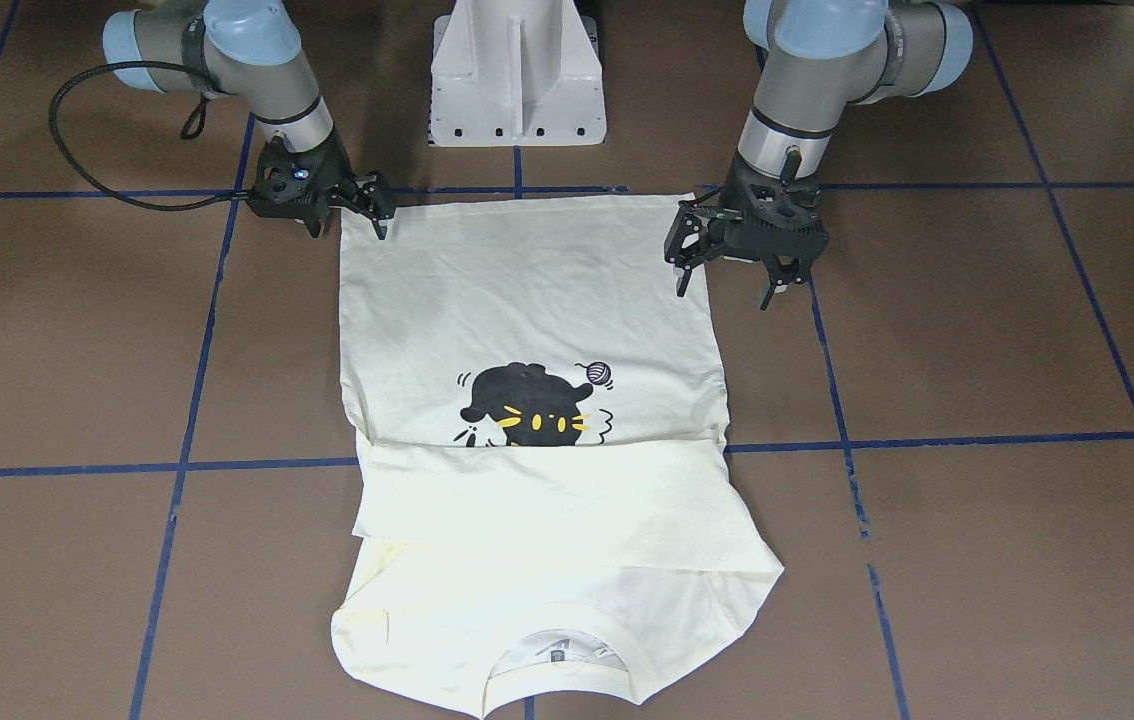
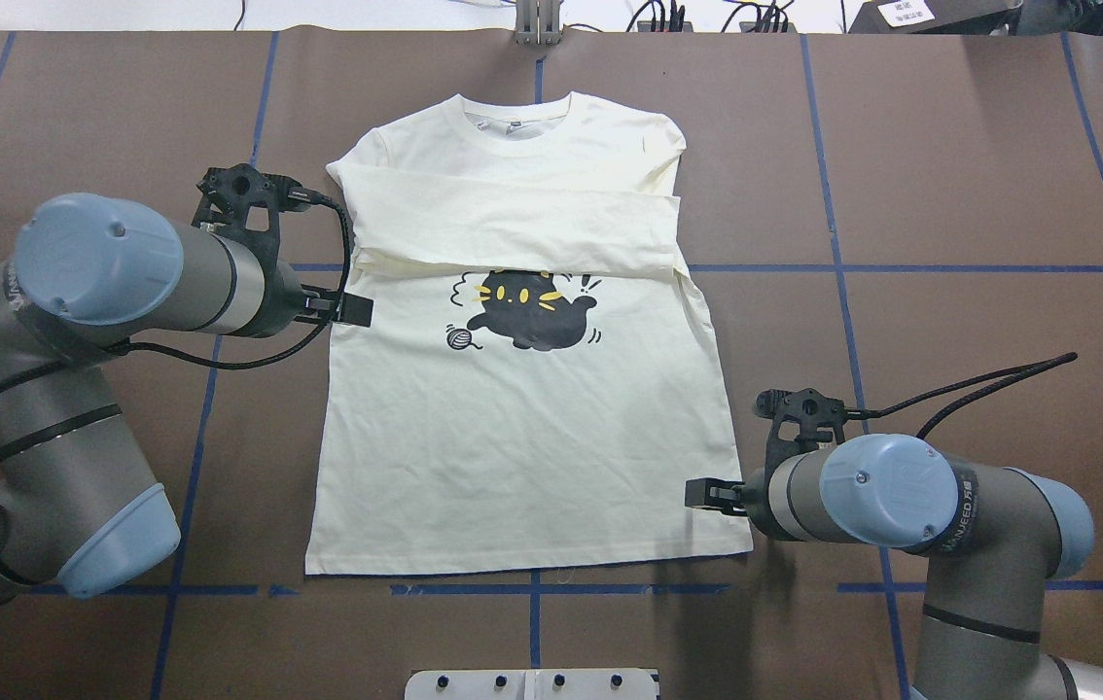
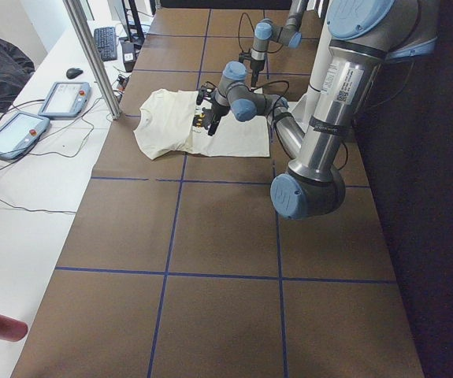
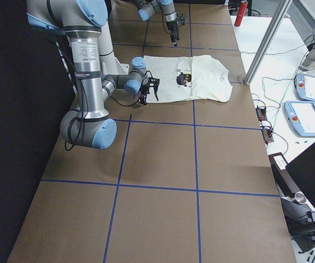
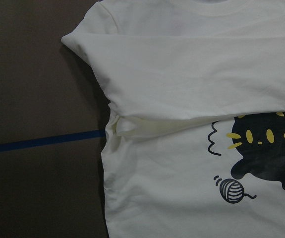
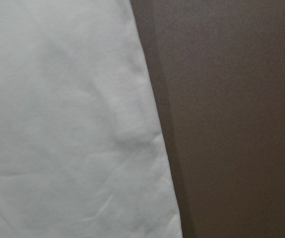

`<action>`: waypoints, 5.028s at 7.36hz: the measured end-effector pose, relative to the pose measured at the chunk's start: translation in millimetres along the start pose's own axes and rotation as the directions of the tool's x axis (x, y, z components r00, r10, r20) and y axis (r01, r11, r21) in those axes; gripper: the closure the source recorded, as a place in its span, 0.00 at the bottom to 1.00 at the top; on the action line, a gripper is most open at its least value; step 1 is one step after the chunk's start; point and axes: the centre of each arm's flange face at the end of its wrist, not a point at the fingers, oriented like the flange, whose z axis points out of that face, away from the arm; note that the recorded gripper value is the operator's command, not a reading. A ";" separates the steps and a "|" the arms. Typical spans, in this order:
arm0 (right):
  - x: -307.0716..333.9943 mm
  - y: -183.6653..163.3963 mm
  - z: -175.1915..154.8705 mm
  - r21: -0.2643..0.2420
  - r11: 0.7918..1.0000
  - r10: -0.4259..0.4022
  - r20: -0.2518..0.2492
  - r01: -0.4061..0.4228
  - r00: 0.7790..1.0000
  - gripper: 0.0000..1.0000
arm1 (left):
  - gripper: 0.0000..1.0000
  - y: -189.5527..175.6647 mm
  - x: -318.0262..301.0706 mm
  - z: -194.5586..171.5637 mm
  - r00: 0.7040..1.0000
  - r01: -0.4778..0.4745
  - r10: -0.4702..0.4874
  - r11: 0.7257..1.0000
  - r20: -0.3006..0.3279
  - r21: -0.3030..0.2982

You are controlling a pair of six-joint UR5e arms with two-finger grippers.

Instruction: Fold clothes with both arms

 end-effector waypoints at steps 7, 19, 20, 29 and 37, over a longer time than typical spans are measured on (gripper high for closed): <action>3.3 7.0 0.2 -0.057 0.998 0.000 -0.003 0.000 1.000 0.45 | 0.00 0.8 0.7 -0.1 1.000 0.000 0.000 1.000 -0.003 -0.001; -9.3 10.7 -35.0 -0.103 0.995 0.003 0.040 0.001 0.999 1.00 | 0.06 52.5 -24.2 -0.8 0.968 0.249 -0.250 0.960 0.003 -0.132; -11.1 9.9 -36.5 -0.100 0.995 0.002 0.046 0.002 0.999 1.00 | 0.09 80.1 -13.1 -1.1 0.946 0.322 -0.325 0.931 0.012 -0.174; -15.4 4.1 -40.6 -0.081 0.997 -0.004 0.059 0.008 0.998 1.00 | 0.23 196.5 20.4 58.2 0.895 0.444 -0.415 0.868 0.166 -0.224; -13.9 -1.1 -42.3 -0.075 0.997 0.003 0.059 0.002 0.998 1.00 | 0.68 213.6 23.1 58.6 0.901 0.430 -0.397 0.867 0.174 -0.250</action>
